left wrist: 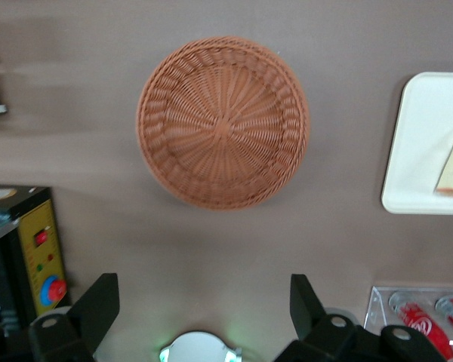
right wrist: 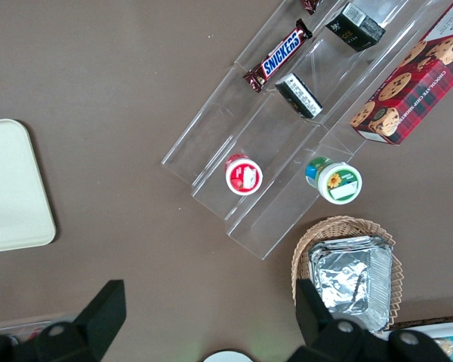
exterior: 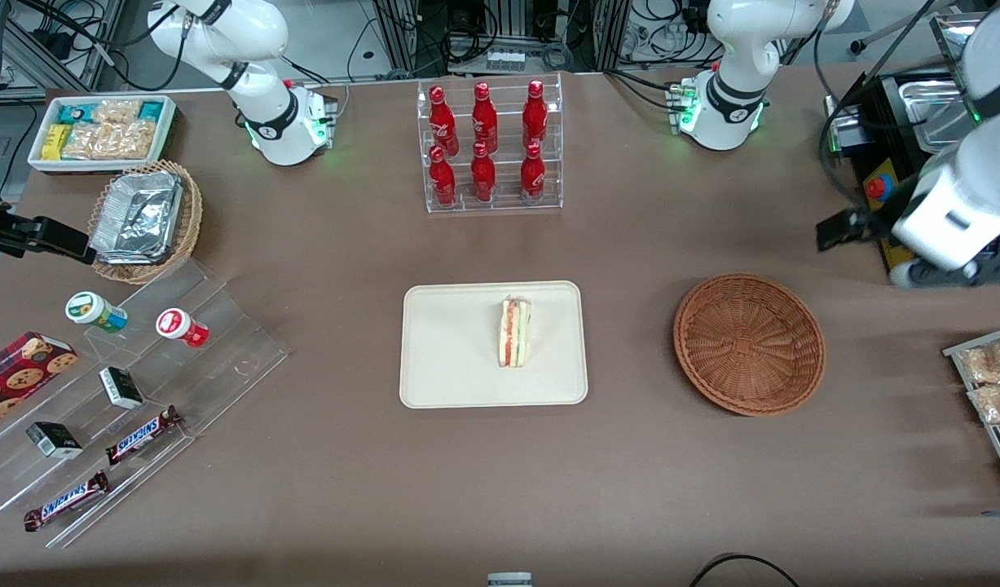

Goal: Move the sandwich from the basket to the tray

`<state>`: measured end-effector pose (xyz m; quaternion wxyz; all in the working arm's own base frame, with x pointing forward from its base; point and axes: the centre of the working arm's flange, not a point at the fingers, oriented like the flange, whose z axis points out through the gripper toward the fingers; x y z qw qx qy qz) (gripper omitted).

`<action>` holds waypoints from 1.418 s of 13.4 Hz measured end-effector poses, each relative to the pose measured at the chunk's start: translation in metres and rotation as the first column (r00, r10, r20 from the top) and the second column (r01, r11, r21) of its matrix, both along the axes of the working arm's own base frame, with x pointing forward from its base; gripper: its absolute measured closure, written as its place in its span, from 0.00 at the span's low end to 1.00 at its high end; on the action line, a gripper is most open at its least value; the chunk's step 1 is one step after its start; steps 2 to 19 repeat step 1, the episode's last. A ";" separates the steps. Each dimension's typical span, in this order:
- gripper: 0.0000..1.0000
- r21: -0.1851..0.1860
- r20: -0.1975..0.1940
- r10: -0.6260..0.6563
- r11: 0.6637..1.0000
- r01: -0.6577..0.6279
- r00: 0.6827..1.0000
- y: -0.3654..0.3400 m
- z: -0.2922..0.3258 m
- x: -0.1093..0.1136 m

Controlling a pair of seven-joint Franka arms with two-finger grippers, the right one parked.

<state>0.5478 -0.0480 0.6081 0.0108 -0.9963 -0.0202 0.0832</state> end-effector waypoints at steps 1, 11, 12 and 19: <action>0.00 0.007 0.000 0.000 1.000 0.000 1.000 0.004 0.013 -0.011; 0.00 0.007 0.000 0.000 1.000 0.000 1.000 0.004 0.013 -0.011; 0.00 0.007 0.000 0.000 1.000 0.000 1.000 0.004 0.013 -0.011; 0.00 0.007 0.000 0.000 1.000 0.000 1.000 0.004 0.013 -0.011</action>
